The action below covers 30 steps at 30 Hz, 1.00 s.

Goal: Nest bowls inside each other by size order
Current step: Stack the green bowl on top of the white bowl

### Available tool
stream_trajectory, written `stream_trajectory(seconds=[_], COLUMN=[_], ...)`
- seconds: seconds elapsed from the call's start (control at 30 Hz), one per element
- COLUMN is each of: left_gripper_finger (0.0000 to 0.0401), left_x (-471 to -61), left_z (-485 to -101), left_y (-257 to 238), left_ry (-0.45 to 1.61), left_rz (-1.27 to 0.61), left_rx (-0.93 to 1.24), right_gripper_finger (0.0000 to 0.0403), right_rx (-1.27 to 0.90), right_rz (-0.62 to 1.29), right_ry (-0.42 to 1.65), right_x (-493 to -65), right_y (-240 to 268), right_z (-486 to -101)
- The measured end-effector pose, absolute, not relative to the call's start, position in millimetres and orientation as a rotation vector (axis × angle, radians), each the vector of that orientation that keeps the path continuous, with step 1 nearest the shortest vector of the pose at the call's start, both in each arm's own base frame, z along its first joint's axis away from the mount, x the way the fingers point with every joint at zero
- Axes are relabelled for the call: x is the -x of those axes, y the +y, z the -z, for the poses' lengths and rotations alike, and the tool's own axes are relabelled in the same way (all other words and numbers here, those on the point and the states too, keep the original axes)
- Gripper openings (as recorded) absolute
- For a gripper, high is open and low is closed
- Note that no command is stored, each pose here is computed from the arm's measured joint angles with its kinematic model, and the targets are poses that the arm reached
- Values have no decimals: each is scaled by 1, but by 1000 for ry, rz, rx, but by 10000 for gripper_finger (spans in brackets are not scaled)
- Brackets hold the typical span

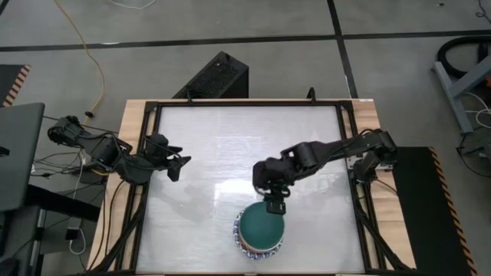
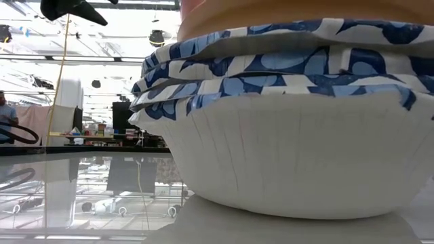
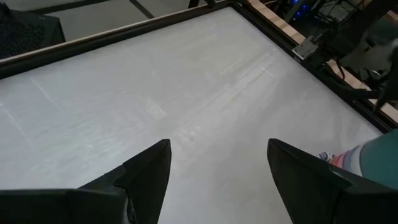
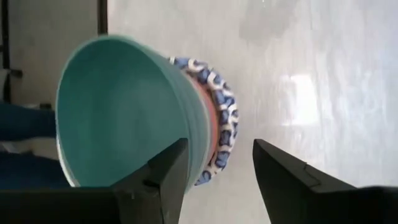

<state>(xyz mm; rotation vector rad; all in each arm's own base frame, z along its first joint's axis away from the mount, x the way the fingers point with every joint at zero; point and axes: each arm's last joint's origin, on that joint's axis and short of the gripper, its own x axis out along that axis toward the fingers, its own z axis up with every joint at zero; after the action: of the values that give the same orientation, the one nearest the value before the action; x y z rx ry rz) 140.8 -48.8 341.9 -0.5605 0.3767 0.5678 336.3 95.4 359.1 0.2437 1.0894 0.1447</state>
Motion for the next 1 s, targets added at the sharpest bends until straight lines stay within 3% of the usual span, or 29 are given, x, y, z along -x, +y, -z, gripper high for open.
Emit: stream_trajectory(seconds=[0.17,0.37,0.57,0.8,1.0], left_gripper_finger=[255,255,255,255,255], left_x=[-141,-141,-141,-141,-141], left_z=[-342,-342,-342,-342,-342], left_y=[-49,-49,-49,-49,-49], left_ry=[389,388,389,389,389], left_rz=[-555,-555,-556,-556,-556], left_rx=[567,567,565,564,563], right_gripper_finger=[198,162,130,121,121], right_rx=[-242,-164,-149,-161,-175], right_rz=[-160,-267,-329,-341,-355], right_ry=[1027,894,893,987,981], right_x=[-329,-336,-367,-388,-386], right_y=[92,104,109,109,106], right_z=[-373,-380,-355,-322,-325])
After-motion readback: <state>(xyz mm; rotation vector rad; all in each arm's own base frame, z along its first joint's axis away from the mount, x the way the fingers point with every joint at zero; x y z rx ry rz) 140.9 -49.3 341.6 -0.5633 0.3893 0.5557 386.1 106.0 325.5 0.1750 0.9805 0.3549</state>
